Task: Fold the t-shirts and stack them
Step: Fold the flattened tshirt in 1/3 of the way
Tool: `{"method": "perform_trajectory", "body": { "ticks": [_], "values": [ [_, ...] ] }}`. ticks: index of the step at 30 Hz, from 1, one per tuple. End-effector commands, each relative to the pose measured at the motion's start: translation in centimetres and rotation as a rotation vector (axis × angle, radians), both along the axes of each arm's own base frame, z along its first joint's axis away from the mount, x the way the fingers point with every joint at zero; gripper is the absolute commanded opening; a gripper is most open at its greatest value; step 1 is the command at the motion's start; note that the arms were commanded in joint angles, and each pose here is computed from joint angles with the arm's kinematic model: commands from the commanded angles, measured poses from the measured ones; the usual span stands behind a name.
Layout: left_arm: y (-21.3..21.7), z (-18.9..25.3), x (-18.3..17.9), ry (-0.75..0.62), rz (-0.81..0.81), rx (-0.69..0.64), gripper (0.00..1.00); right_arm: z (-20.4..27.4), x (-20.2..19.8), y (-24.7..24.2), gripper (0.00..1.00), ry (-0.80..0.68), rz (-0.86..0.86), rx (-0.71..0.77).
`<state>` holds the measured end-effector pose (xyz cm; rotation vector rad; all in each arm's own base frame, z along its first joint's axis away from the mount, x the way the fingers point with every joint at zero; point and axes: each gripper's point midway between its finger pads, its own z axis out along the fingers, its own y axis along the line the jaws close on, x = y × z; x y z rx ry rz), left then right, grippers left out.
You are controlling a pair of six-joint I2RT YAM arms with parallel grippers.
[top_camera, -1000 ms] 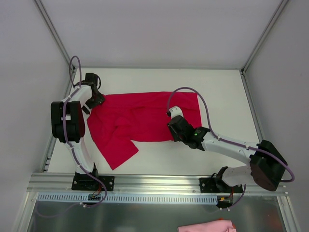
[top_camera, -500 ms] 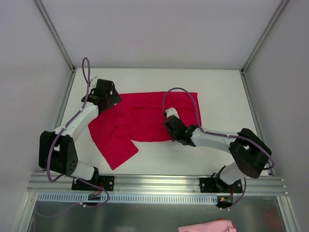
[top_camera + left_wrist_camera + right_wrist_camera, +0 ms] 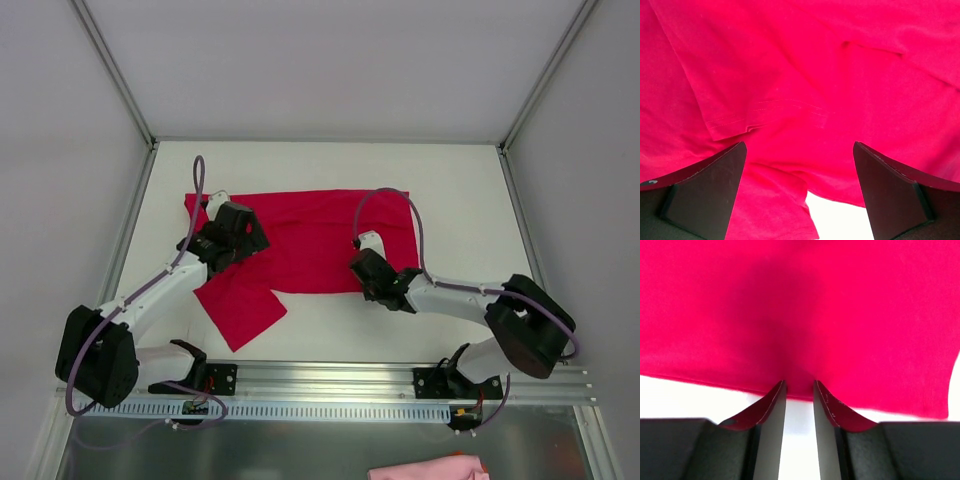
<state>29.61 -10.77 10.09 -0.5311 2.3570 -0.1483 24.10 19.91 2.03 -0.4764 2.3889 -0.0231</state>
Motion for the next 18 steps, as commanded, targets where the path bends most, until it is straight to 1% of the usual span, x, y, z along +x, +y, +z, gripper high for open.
{"method": "perform_trajectory", "body": {
  "ticks": [1, 4, 9, 12, 14, 17, 18],
  "values": [
    [-0.5, 1.5, 0.1, -0.083, 0.021, -0.02, 0.9, 0.9, -1.0, -1.9, 0.31, -0.022, -0.131, 0.029],
    [-0.1, 1.6, -0.6, -0.091, 0.044, 0.007, 0.9, 1.1, -1.9, -3.5, 0.31, -0.023, -0.18, 0.009],
    [-0.1, 1.9, -1.2, -0.119, 0.039, -0.009, 0.9, 1.7, -2.7, -5.5, 0.3, -0.036, -0.245, -0.029],
    [0.1, 1.7, -1.7, -0.112, 0.045, -0.001, 0.9, 2.9, -2.9, -6.8, 0.3, -0.076, -0.295, -0.054],
    [-0.2, 1.6, -1.6, -0.118, 0.034, -0.007, 0.91, 3.5, -2.7, -6.9, 0.3, -0.1, -0.301, -0.037],
    [-0.9, 1.3, -1.5, -0.117, -0.007, 0.003, 0.91, 5.6, -1.6, -6.3, 0.3, -0.165, -0.283, -0.003],
    [-1.0, 1.4, -1.5, -0.118, -0.014, 0.008, 0.91, 6.3, -1.1, -5.7, 0.3, -0.183, -0.255, 0.005]
  ]
}}
